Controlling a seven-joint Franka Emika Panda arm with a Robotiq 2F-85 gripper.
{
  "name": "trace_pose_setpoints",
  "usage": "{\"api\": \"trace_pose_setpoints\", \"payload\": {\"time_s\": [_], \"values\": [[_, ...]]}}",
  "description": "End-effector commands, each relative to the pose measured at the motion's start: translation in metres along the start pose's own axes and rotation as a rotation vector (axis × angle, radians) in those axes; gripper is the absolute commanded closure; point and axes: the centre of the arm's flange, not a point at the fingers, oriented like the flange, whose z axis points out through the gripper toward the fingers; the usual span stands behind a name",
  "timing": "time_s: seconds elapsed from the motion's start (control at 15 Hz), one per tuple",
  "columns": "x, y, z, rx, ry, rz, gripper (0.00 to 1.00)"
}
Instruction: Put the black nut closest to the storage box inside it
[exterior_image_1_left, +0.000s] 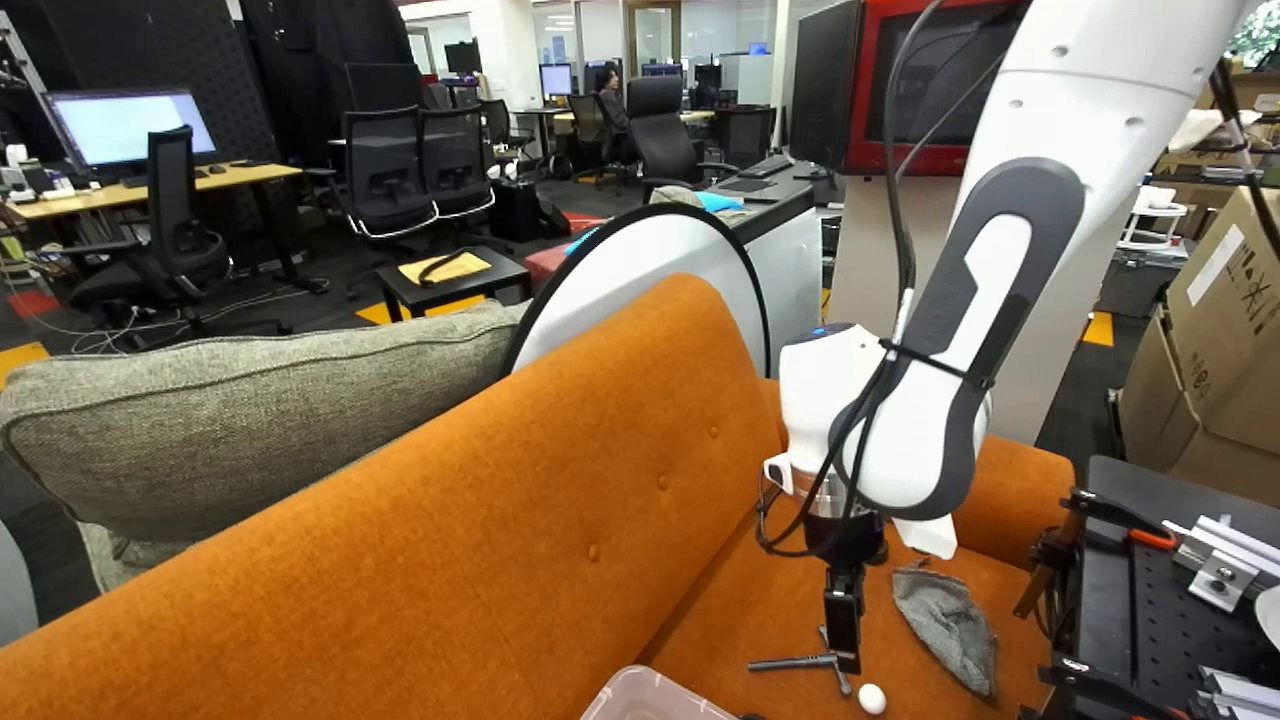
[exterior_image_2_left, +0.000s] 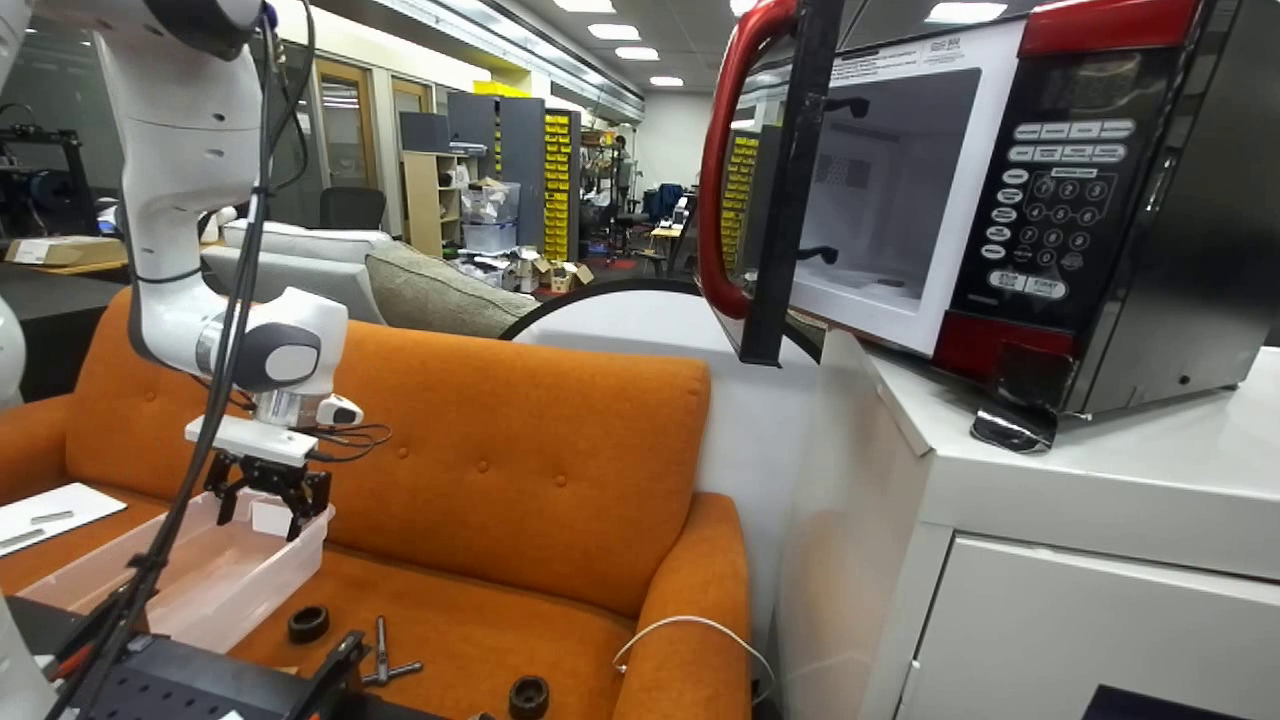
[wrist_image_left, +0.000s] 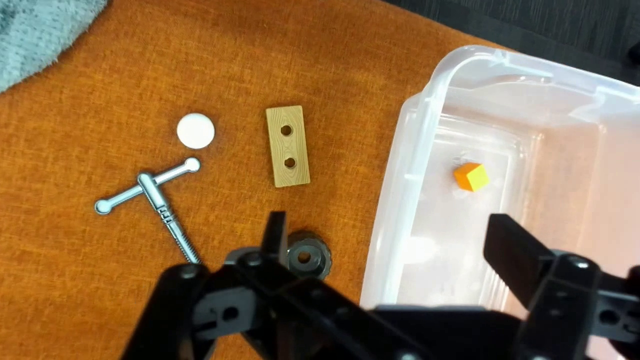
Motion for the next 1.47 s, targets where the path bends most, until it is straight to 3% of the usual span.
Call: {"api": "trace_pose_setpoints", "payload": {"time_s": [0.0, 0.67, 1.0, 1.4], "values": [[0.028, 0.009, 0.028, -0.049, 0.032, -0.011, 0.00], [0.029, 0.012, 0.034, -0.044, 0.030, -0.014, 0.00], [0.047, 0.035, 0.057, -0.094, 0.056, -0.013, 0.00], [0.085, 0.036, 0.108, -0.016, 0.042, -0.012, 0.00]]}}
